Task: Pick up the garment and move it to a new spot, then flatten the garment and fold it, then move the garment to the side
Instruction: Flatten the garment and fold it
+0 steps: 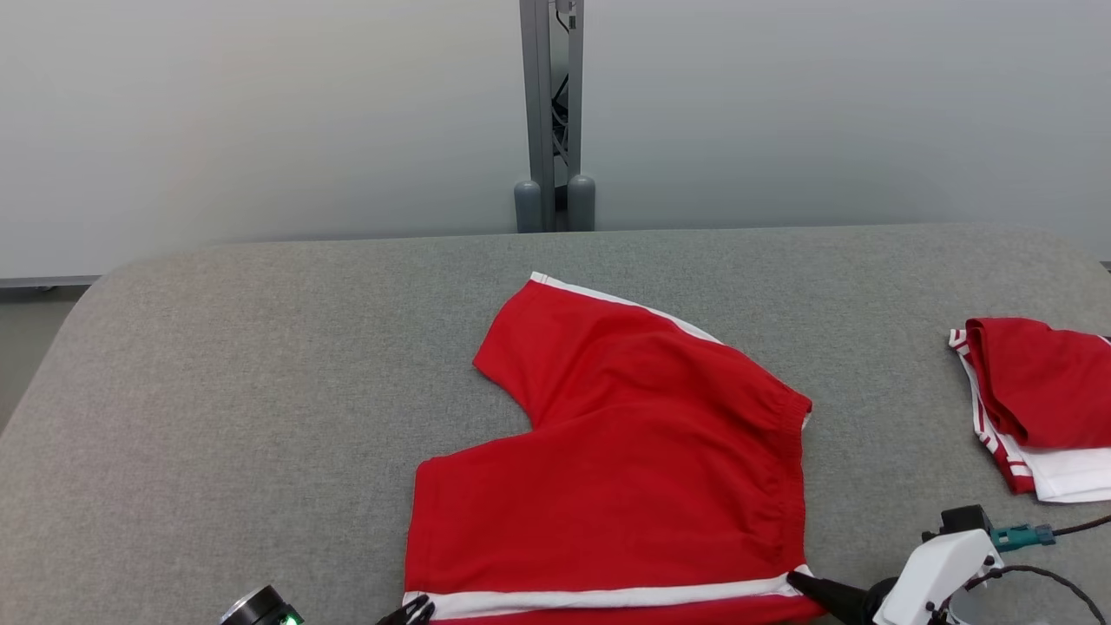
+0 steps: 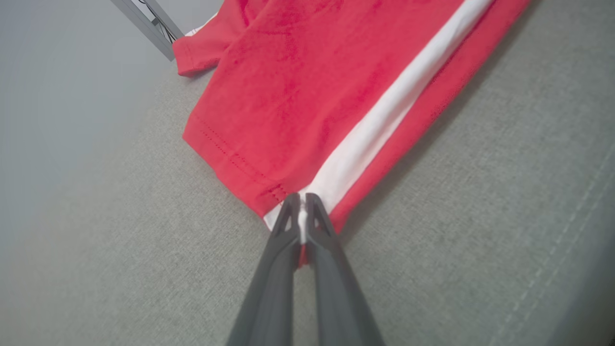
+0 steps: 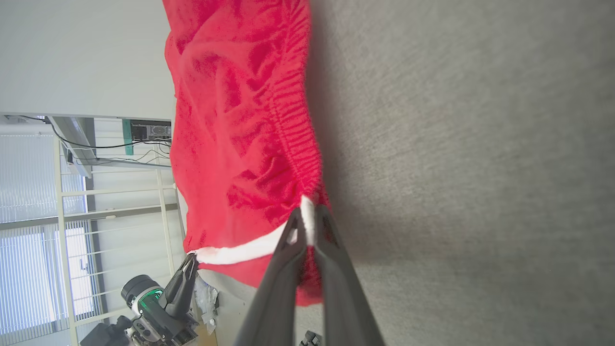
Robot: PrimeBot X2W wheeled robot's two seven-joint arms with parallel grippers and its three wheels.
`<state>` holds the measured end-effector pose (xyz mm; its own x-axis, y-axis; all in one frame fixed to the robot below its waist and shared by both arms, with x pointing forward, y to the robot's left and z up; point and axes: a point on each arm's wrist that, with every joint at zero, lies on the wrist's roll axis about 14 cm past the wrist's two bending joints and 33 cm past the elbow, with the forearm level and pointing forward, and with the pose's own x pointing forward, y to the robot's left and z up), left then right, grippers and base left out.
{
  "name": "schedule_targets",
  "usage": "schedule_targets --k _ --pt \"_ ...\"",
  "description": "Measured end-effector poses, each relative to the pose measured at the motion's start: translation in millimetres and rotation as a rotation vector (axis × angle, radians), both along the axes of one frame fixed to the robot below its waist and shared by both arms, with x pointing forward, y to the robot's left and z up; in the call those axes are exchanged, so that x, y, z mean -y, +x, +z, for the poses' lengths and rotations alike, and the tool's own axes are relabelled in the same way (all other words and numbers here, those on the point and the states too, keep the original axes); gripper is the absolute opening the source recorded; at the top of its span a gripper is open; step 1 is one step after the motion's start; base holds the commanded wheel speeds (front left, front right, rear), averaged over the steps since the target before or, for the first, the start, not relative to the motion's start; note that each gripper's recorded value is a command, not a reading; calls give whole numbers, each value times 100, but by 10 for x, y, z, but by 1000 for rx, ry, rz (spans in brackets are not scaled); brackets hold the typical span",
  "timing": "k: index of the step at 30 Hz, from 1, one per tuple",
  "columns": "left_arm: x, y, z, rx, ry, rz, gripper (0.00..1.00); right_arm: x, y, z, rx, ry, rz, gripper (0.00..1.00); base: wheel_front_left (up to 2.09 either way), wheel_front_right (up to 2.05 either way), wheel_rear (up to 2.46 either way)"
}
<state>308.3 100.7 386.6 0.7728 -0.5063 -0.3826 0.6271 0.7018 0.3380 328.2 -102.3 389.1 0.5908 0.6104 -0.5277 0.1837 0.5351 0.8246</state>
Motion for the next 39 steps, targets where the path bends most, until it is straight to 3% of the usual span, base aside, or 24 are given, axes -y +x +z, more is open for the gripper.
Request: schedule_targets --k 15,27,31,39 --pt "-78 34 142 53 -17 26 0 -59 -91 123 36 51 13 0 0 0 0" --pt "-68 542 647 208 -66 50 0 86 180 476 141 155 -124 0 0 0 0" --pt "-68 754 817 258 -69 50 0 114 281 629 163 252 -204 0 0 0 0" --pt "0 1285 1067 327 -45 15 0 23 483 860 242 277 -208 0 0 0 0"
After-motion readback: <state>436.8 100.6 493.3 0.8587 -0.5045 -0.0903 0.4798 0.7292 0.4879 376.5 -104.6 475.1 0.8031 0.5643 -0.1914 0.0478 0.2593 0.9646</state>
